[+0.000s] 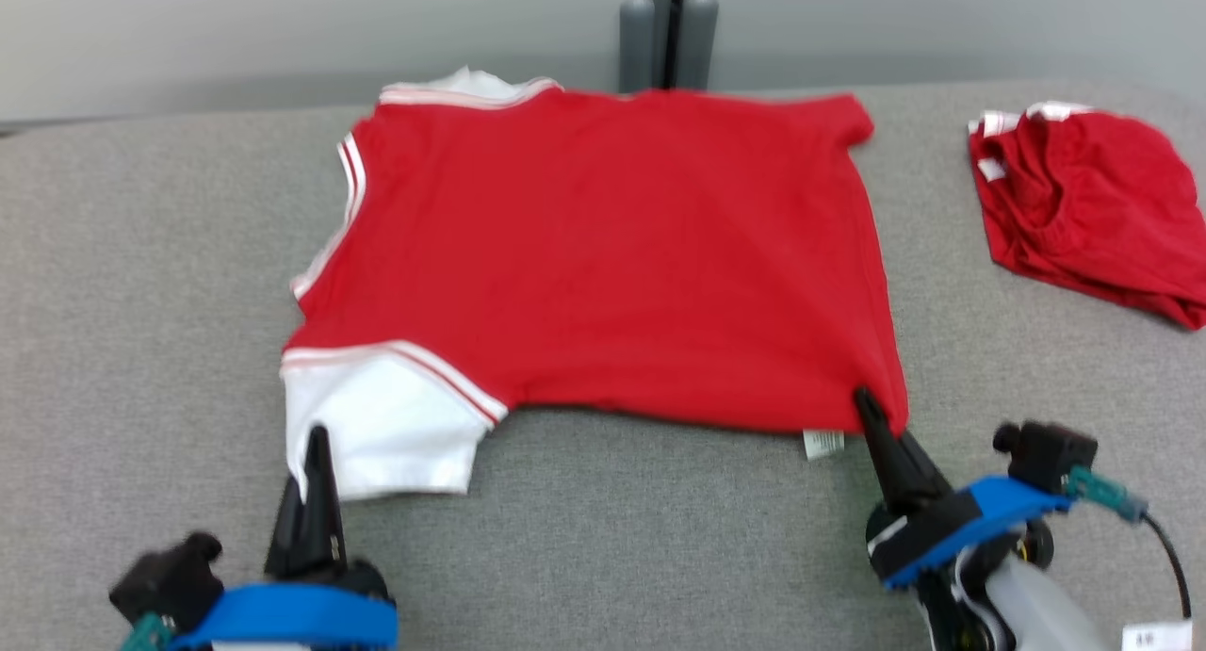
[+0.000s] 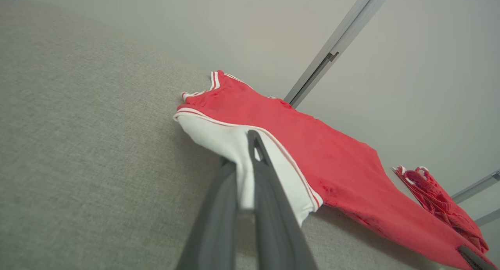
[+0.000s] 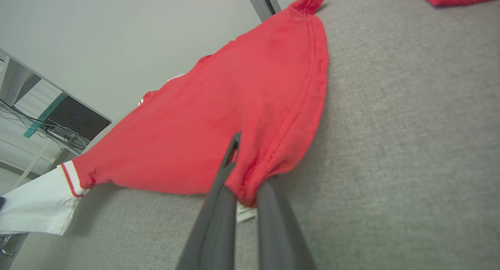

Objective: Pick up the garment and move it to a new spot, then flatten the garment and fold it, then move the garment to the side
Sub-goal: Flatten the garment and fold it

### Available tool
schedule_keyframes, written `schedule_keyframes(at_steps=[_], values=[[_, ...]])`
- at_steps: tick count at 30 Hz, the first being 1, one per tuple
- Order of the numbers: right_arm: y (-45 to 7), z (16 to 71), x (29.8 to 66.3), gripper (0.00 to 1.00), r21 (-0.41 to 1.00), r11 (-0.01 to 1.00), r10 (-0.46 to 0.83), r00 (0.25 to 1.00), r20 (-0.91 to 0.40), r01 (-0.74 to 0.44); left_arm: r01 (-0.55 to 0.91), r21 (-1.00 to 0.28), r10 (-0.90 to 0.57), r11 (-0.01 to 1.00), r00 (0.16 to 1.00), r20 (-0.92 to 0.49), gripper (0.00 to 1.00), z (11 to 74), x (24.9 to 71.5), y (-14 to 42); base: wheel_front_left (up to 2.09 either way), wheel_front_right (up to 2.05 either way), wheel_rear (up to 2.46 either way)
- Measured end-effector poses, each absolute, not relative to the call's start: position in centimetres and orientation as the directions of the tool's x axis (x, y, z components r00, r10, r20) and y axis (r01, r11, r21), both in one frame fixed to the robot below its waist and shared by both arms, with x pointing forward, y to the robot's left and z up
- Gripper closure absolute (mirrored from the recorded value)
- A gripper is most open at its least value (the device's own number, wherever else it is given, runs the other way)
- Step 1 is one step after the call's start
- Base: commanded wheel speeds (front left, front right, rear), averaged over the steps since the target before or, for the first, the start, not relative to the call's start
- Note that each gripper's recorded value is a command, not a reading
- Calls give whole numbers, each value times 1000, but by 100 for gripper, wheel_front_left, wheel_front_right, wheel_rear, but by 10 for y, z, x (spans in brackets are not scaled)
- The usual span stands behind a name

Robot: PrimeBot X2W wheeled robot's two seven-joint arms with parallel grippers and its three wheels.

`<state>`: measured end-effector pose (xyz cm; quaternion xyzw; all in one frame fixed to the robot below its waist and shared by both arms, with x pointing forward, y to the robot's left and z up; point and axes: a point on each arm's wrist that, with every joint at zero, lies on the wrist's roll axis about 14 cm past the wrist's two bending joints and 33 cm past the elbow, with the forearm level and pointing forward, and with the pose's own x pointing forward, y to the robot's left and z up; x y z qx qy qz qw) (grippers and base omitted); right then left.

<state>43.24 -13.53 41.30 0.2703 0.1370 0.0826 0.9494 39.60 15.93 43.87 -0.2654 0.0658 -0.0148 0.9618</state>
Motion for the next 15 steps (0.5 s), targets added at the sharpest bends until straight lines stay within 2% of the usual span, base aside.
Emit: schedule_keyframes(at_steps=[7,15], values=[[-143,401,379,100,536,843,230,935,-270,-52,-52,-520,-51,852,982,-181,100,428,340,157,0,0,0],[-154,391,338,100,530,848,230,907,-353,-8,-49,-525,-80,850,972,-221,100,427,313,147,0,0,0]])
